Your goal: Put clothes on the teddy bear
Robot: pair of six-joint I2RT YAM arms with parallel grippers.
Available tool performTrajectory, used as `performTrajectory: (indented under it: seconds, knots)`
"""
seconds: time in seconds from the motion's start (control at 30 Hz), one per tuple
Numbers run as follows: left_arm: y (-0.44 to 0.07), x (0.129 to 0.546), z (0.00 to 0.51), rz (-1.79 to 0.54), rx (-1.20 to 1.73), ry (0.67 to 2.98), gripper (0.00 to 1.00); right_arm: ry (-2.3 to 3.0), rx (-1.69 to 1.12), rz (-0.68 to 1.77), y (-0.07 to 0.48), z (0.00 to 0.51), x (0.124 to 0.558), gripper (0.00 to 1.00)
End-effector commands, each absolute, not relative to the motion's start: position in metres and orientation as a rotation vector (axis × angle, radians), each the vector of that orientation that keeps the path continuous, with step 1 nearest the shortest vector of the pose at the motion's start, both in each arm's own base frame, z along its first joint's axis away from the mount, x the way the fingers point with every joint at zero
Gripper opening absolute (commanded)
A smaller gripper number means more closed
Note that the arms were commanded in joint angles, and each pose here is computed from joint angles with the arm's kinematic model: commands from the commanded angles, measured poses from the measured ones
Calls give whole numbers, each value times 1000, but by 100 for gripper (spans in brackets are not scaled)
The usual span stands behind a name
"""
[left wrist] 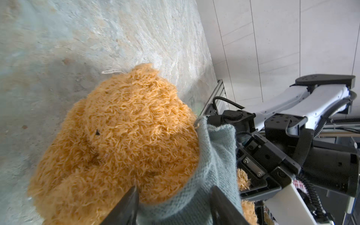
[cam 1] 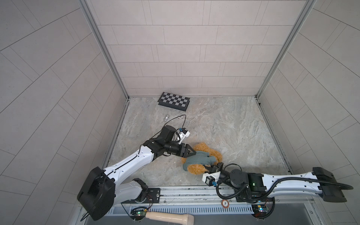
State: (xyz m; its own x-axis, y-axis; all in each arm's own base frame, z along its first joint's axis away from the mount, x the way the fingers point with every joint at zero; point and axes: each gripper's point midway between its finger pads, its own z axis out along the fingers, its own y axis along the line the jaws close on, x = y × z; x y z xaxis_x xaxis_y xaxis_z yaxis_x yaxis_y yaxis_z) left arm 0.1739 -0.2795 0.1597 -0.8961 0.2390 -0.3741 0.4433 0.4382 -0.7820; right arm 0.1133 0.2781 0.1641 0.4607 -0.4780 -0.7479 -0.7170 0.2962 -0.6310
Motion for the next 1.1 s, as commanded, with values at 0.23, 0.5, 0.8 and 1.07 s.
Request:
performTrajectory:
  seconds: [0.23,0.5,0.8,1.07]
  knots:
    - [-288,161,168,-1446,739,2446,29,1241,-1389,184,273,141,116,0]
    - [-278,165,168,-1328,743,2478,0,1240,-1393,181,274,140,116,0]
    - [-239,220,154,-1040,459,2514,0,1097,-1237,365,282,222,102,0]
    - [-239,233,139,-881,465,2549,0,857,-1244,301,307,272,94,0]
